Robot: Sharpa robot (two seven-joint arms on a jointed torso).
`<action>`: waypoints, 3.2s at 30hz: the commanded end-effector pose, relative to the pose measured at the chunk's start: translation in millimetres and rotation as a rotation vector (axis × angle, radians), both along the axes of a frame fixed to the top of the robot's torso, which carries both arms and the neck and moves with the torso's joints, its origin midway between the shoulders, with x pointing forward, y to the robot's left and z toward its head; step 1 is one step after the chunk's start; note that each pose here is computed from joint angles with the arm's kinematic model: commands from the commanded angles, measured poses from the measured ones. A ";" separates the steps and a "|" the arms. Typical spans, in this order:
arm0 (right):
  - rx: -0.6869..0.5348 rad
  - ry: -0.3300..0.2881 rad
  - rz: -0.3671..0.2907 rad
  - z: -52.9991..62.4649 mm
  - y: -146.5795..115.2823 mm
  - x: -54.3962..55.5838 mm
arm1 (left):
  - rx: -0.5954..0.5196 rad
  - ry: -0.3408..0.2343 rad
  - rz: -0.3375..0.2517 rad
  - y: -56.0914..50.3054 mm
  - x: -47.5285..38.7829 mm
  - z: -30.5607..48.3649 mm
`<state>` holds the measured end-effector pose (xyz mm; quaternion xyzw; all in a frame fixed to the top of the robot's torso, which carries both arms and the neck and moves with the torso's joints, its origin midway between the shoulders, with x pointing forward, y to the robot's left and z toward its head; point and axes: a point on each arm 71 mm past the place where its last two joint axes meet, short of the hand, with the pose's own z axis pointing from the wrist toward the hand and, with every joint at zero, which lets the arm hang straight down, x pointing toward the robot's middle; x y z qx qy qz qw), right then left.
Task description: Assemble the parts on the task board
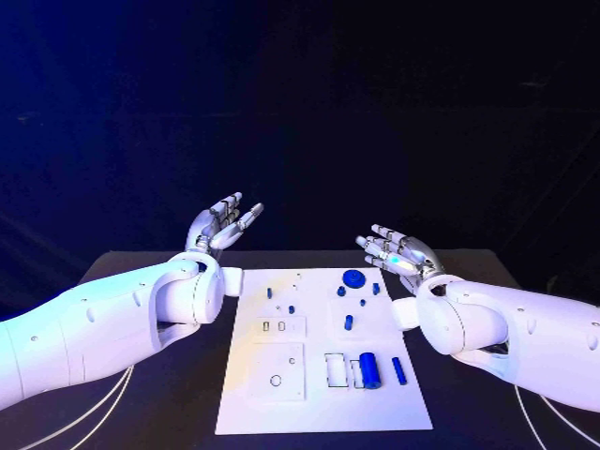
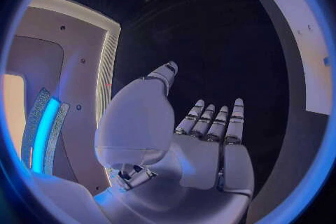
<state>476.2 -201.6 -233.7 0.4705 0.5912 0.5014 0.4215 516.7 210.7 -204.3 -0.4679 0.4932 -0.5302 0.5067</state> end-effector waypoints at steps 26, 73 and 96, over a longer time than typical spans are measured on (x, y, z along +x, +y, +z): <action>-0.808 -0.526 0.275 58.9 -6.2 28.3 | 0.005 -0.054 -0.237 8.9 -31.8 23.4; -1.371 -0.512 0.406 53.7 14.5 41.3 | -0.021 -0.013 -0.503 -8.3 -75.5 51.8; -1.389 -0.486 0.417 47.1 19.2 45.3 | -0.031 -0.002 -0.515 -9.2 -74.8 51.8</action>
